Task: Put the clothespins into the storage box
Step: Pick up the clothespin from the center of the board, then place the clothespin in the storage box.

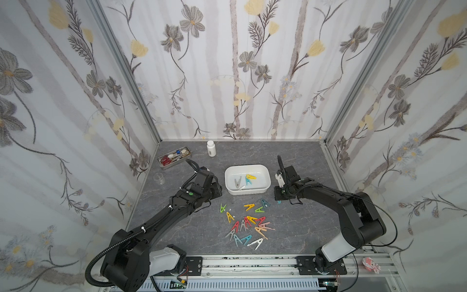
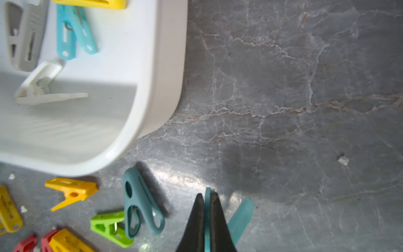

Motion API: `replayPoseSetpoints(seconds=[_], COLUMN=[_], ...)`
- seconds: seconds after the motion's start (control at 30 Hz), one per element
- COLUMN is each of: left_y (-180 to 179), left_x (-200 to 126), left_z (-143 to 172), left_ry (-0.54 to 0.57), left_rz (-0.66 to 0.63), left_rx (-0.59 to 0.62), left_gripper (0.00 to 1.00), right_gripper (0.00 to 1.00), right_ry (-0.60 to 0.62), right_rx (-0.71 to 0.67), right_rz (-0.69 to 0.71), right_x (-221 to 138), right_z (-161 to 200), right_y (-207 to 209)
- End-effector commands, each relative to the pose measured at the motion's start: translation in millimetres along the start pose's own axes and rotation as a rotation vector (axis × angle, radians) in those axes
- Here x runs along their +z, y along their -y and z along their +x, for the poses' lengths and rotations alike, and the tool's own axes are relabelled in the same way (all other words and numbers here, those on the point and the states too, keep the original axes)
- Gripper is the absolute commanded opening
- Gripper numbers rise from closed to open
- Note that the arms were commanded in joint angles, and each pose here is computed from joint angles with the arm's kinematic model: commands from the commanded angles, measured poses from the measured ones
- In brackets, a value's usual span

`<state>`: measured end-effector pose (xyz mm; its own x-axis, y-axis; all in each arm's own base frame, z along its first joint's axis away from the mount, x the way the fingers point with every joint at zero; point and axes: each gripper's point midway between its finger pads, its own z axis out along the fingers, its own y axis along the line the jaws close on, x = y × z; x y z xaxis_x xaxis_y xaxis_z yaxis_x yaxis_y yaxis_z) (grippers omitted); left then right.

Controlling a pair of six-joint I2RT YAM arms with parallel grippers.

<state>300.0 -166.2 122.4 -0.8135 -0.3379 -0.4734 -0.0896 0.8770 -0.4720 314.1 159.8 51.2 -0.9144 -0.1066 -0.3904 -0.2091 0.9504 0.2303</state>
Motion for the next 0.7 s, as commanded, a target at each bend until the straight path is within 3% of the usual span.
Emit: replayPoseSetpoints(seconds=[0.0, 0.23, 0.43, 0.67], left_y=[-5, -2, -8, -20], left_x=[1, 9, 13, 4], left_z=[3, 3, 14, 24], left_ry=[-0.006, -0.029, -0.059, -0.041], left_rz=[-0.019, -0.025, -0.029, -0.027], left_rx=[-0.031, -0.012, -0.017, -0.048], left_gripper=[0.45, 0.45, 0.45, 0.46], right_gripper=[0.00, 0.00, 0.00, 0.00], right_ry=[0.025, 0.048, 0.107, 0.135], right_rx=[-0.031, -0.019, -0.021, -0.101], right_rz=[-0.056, -0.176, -0.288, -0.354], right_x=[-13, -43, -57, -45], right_z=[-1, -4, -47, -99], right_y=[-11, -34, -67, -114])
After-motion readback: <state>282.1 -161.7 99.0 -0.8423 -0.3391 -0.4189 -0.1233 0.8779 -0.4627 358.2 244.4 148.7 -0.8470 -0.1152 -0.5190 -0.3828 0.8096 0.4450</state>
